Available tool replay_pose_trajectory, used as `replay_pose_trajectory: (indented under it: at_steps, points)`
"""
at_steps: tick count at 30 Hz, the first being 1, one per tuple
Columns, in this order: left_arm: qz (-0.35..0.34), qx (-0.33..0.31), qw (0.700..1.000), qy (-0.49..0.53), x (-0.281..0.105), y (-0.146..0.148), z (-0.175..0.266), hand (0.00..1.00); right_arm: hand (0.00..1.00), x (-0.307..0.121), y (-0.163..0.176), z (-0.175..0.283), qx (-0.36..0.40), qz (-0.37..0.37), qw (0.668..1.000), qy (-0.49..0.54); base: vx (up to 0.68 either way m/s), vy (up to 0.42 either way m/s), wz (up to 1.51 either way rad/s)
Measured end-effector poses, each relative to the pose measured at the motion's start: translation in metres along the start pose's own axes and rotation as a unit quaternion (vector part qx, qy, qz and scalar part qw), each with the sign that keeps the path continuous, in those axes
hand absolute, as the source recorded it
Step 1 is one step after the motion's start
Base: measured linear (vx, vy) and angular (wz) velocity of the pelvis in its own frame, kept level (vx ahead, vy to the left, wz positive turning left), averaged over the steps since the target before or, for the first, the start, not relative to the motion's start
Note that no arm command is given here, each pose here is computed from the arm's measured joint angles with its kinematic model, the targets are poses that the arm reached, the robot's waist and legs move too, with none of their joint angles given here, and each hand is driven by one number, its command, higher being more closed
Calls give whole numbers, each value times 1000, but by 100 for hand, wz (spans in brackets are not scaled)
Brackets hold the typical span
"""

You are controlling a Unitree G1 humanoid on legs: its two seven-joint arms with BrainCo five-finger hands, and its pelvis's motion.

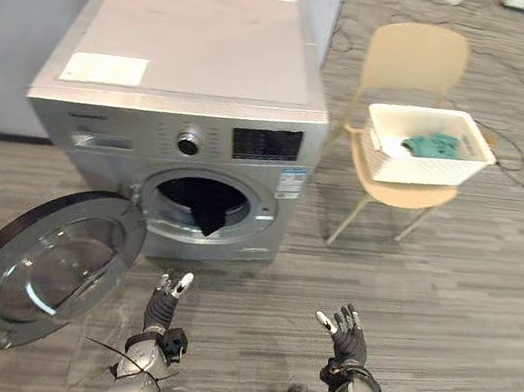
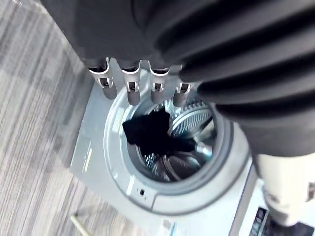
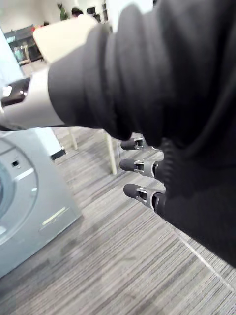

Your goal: Pick up the laundry basket with both hands and put the clothes into the washing machine.

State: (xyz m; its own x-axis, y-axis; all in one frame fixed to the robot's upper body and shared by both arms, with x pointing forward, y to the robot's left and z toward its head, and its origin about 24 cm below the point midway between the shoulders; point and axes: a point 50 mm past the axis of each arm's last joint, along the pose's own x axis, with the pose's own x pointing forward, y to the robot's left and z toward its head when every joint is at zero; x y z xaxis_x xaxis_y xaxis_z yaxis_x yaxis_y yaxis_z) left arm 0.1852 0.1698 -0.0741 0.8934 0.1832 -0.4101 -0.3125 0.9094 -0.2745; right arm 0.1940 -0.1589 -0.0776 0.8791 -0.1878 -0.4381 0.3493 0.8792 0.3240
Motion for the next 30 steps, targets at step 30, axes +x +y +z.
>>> replay_pose_trajectory:
  at_steps: [30]
  points:
    - [1,-105,993,-44,-8,-12,14,0,0,8,110,90,-36,199,961,-190,239,-217,-59]
